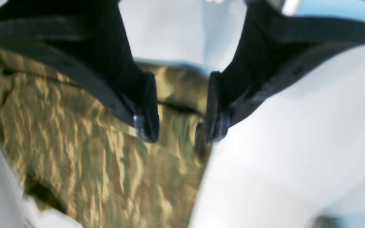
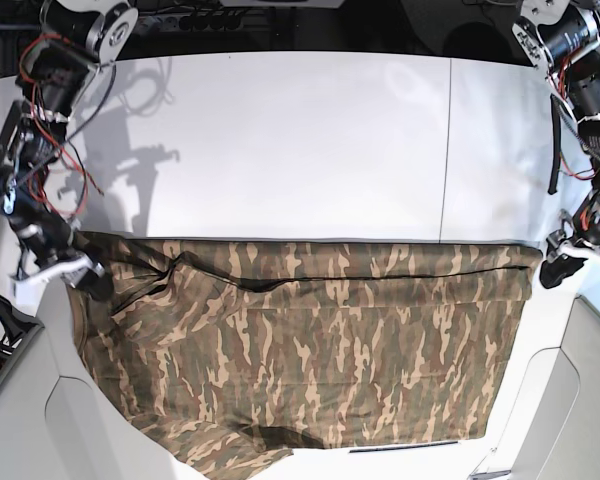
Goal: Fold the T-shirt properly
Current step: 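Lift the shirt edge with both grippers and pull it back over itself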
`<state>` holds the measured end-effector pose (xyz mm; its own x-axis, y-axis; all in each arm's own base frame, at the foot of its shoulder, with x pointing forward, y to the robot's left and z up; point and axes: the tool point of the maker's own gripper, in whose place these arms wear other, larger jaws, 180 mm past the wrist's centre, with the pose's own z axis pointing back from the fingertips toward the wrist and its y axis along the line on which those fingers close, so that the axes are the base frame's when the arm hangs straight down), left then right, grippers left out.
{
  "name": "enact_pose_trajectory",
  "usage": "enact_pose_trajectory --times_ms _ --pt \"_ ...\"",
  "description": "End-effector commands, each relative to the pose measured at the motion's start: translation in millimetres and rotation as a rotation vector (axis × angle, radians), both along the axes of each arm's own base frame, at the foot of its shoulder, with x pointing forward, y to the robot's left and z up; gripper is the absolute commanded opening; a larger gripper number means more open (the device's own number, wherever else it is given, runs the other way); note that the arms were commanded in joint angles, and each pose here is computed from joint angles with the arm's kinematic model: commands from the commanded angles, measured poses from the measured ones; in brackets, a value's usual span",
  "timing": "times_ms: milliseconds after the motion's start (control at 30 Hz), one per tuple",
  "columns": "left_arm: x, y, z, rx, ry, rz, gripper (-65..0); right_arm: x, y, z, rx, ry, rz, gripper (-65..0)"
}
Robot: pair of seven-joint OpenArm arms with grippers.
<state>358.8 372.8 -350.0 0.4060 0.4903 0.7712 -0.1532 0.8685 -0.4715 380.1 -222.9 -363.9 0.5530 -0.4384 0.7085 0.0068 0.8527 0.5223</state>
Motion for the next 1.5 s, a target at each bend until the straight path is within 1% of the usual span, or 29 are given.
enact_pose_trajectory --times_ms 0,100,167,200,300,333,433,467,500,600,633,800,933,1033,1267,1333,1367,1433,1467 --pt "4 11 22 -0.001 -0.072 0.014 -37.9 5 -10 19 -0.001 -0.067 -0.022 -36.8" --pt "-10 16 17 -0.034 -0.076 0.040 -37.9 -13 -28 12 0.016 -0.063 -0.078 -36.8" --pt "-17 16 10 -0.040 -0.061 0.042 -37.8 -22 -40 8 0.007 -0.056 -0.105 -36.8" --pt "-21 15 6 -0.042 -0.051 0.043 -36.3 -27 -47 6 -0.004 -0.049 -0.117 -36.8" --pt "-31 14 -4 -0.048 -0.031 0.048 -26.4 -41 -65 -1 -0.036 -0.019 -0.150 -36.8" --pt "-33 14 -7 -0.049 -0.026 0.051 -24.3 -45 -71 -5 -0.045 -0.003 -0.168 -36.7" --pt "-38 9 -15 -0.061 -0.016 0.054 -23.9 -54 -81 -15 -0.074 0.048 -0.208 -36.7" --pt "-38 6 -17 -0.064 -0.013 0.054 -23.9 -55 -82 -17 -0.077 0.056 -0.213 -36.6" --pt "-39 4 -19 -0.065 -0.010 0.053 -23.9 -55 -82 -18 -0.074 0.057 -0.216 -35.0" --pt "-38 -3 -26 -0.074 -0.008 0.055 -23.9 -55 -83 -22 -0.059 0.058 -0.227 -27.0" --pt "-39 -6 -28 -0.073 -0.004 0.055 -23.9 -55 -82 -25 -0.049 0.064 -0.228 -25.6" --pt "-37 -17 -42 -0.092 0.006 0.054 -23.9 -54 -76 -43 -0.002 0.071 -0.246 -25.3" --pt "-33 -21 -51 -0.070 0.026 0.064 -23.9 -47 -61 -50 0.040 0.054 -0.219 -25.3" --pt "-28 -26 -55 -0.038 0.023 0.069 -23.9 -40 -50 -51 0.096 0.036 -0.214 -25.3" --pt "-7 -51 -60 -0.038 0.030 0.047 -24.0 -14 -40 -39 0.118 -0.001 -0.209 -25.3" --pt "-4 -56 -60 -0.033 0.031 0.035 -26.0 -9 -38 -35 0.122 -0.010 -0.206 -25.4" --pt "-3 -58 -60 -0.028 0.035 0.024 -28.9 -8 -37 -36 0.120 -0.007 -0.204 -25.4" --pt "0 -65 -62 -0.010 0.048 -0.006 -38.5 -4 -34 -35 0.111 -0.010 -0.194 -25.7" --pt "2 -69 -63 -0.001 0.054 -0.024 -43.9 -1 -32 -34 0.106 -0.009 -0.188 -27.4"
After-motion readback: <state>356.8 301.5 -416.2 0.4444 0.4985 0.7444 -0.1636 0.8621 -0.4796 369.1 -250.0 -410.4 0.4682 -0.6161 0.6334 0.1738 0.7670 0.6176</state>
